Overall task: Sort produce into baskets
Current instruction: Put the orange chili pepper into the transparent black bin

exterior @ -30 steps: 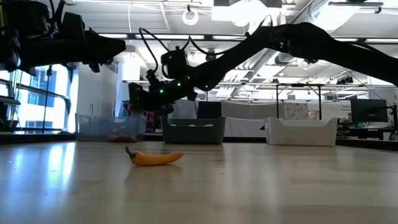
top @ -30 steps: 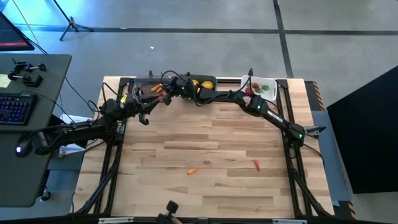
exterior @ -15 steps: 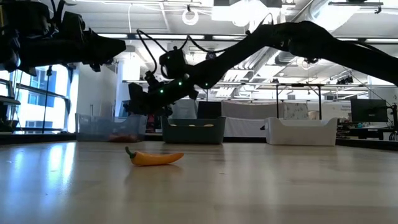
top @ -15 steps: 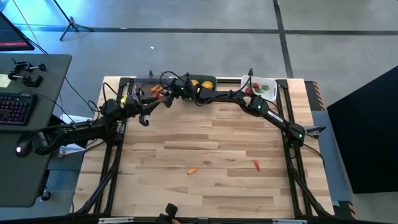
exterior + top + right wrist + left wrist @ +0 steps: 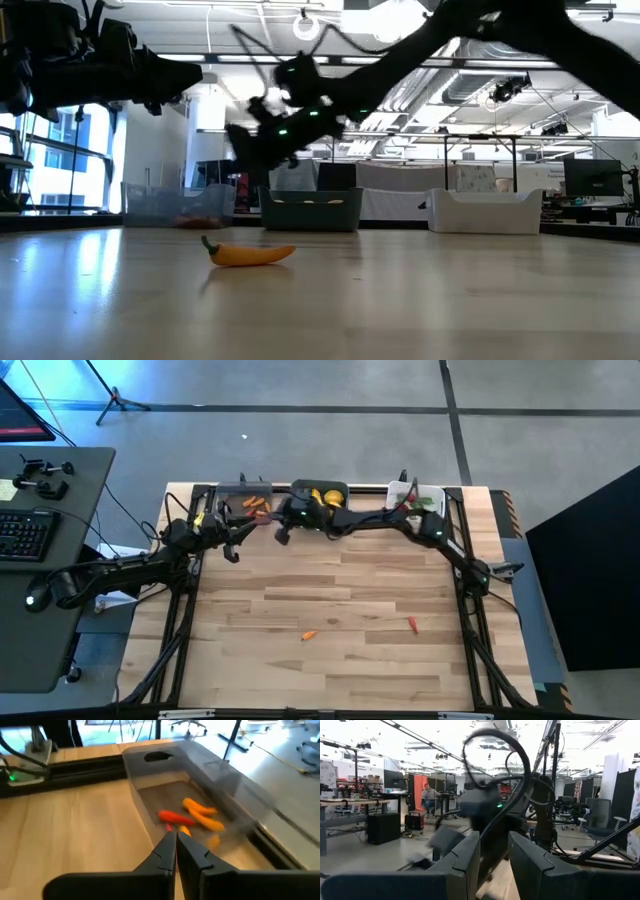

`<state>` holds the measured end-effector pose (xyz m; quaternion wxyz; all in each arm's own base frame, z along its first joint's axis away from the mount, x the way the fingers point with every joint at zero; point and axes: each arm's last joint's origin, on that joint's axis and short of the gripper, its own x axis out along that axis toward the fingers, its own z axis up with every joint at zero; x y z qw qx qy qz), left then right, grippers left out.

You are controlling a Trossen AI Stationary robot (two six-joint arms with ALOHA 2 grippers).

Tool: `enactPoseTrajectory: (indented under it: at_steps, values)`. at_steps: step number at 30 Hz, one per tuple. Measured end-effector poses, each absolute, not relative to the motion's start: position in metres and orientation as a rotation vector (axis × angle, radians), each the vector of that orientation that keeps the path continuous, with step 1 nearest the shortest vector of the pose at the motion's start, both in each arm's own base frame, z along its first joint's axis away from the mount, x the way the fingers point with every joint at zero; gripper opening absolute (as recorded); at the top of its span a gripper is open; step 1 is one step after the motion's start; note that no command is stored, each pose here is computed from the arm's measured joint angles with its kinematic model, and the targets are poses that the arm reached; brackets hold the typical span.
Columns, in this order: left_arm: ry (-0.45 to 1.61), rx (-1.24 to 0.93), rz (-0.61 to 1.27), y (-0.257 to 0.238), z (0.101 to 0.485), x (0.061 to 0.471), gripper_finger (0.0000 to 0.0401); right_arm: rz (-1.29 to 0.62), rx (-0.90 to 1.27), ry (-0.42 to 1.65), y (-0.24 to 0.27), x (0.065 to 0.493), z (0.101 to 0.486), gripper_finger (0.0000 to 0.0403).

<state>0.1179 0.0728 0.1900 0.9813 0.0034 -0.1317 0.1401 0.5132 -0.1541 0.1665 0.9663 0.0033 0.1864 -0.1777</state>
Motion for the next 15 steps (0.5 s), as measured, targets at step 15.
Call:
enactPoseTrajectory:
  at_steps: [15]
  values:
    - [-0.211,0.017,0.294,0.074,0.185,0.119,0.0087,-0.518,0.29,0.54,-0.04,0.356,0.189,0.0]
